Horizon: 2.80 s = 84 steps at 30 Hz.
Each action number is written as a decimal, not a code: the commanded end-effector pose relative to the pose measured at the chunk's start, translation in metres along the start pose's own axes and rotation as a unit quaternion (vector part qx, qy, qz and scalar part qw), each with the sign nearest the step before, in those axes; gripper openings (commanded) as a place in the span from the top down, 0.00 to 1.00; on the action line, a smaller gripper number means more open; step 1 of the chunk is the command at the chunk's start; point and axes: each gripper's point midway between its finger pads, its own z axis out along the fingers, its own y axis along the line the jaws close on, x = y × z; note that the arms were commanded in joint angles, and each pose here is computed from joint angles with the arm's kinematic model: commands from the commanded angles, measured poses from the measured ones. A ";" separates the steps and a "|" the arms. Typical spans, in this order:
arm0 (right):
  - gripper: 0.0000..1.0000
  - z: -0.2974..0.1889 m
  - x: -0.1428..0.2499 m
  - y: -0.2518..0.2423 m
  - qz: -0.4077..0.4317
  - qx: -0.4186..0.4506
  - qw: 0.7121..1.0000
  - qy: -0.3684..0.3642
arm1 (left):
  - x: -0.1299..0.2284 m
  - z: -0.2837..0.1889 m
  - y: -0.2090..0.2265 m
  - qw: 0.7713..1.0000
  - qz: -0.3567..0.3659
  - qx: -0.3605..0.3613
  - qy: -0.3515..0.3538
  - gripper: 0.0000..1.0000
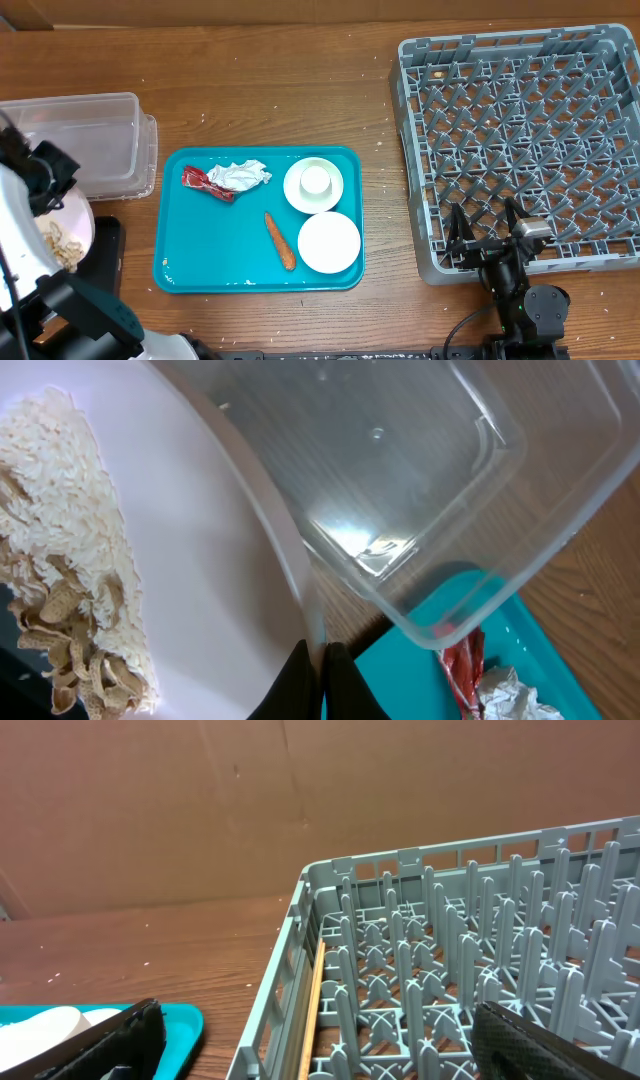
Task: Sort waste into correct bins and load items into the dishwasher
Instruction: 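Tilt the plate to dump rice scraps onto the black tray, then return the emptied plate to the teal tray with the left gripper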
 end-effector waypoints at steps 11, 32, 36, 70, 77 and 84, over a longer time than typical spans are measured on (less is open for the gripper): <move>0.00 0.000 0.001 -0.003 -0.002 0.006 1.000 -0.003 | -0.016 -0.015 0.052 0.973 -0.109 0.202 -0.012 0.96; 0.00 0.000 0.001 -0.003 -0.002 0.006 1.000 -0.003 | -0.023 -0.088 0.110 0.885 -0.233 0.394 -0.081 0.96; 0.00 0.000 0.001 -0.003 -0.002 0.006 1.000 -0.003 | -0.030 -0.091 0.110 0.883 -0.221 0.403 -0.096 0.96; 0.00 0.000 0.001 -0.003 -0.002 0.006 1.000 -0.003 | 0.230 -0.019 -0.124 0.960 0.239 -0.086 0.120 0.96; 0.00 0.000 0.001 -0.003 -0.002 0.006 1.000 -0.003 | 0.285 0.034 -0.138 0.928 0.292 -0.152 0.176 0.96; 0.00 0.000 0.001 -0.003 -0.002 0.006 1.000 -0.003 | 0.283 0.054 -0.121 0.912 0.302 -0.218 0.174 0.96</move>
